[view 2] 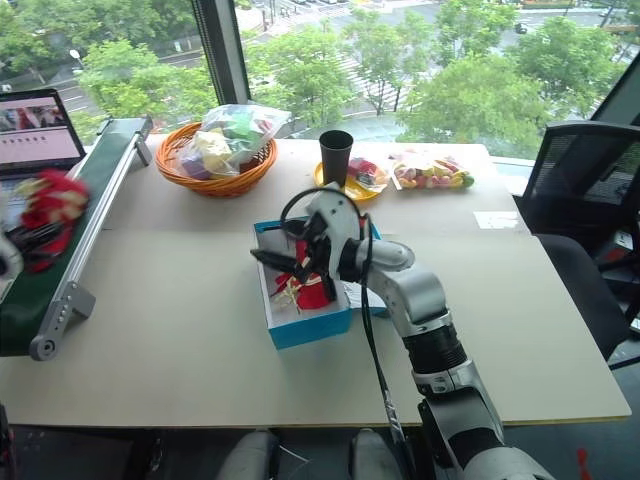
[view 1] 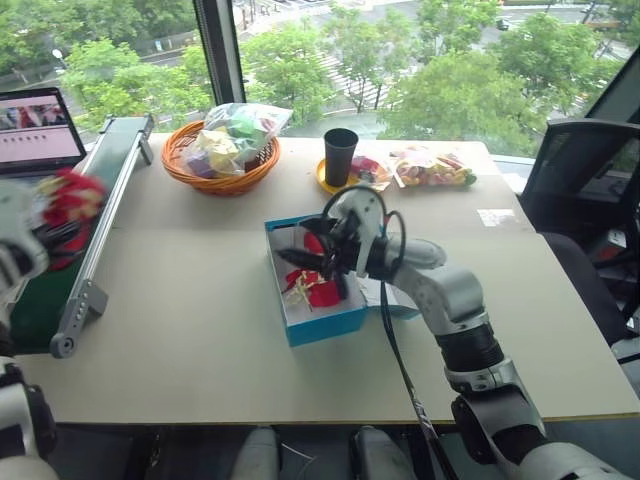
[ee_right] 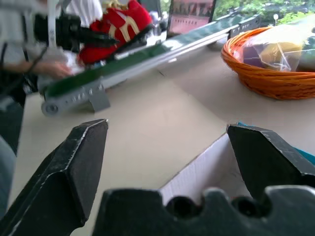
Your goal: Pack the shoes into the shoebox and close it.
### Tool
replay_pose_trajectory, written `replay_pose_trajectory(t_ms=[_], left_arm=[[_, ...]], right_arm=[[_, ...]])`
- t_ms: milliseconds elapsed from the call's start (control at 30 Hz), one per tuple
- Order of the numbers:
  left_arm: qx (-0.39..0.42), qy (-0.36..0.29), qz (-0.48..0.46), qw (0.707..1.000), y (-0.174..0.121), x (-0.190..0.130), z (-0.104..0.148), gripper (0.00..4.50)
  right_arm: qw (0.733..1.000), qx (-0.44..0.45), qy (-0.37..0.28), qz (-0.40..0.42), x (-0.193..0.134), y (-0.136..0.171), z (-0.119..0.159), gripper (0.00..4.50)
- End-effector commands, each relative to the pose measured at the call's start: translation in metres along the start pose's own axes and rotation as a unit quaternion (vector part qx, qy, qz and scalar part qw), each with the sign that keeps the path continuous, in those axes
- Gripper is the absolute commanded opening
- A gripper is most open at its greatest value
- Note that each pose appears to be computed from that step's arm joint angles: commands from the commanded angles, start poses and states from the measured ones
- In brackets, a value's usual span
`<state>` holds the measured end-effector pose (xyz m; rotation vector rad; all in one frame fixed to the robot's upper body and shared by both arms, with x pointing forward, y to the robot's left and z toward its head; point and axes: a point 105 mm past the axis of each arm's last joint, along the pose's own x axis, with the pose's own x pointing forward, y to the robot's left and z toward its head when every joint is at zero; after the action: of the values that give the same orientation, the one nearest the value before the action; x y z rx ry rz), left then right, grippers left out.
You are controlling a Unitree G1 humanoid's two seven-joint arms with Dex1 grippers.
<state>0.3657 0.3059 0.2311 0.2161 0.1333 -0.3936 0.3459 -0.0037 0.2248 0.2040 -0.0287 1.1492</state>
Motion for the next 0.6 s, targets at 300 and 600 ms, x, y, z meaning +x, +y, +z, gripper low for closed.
replay_pose_trajectory(t_ms=[300, 600], left_arm=[[0.051, -0.080, -0.230, 0.969, -0.154, 0.046, 0.063, 0.55], [0.011, -0.073, -0.213, 0.974, -0.168, 0.062, 0.057, 0.55]], right_arm=[[0.953, 0.273, -0.088, -0.098, -0.046, -0.058, 0.034, 4.50], [0.950, 0.276, -0.092, -0.113, -0.076, -0.046, 0.024, 4.50]])
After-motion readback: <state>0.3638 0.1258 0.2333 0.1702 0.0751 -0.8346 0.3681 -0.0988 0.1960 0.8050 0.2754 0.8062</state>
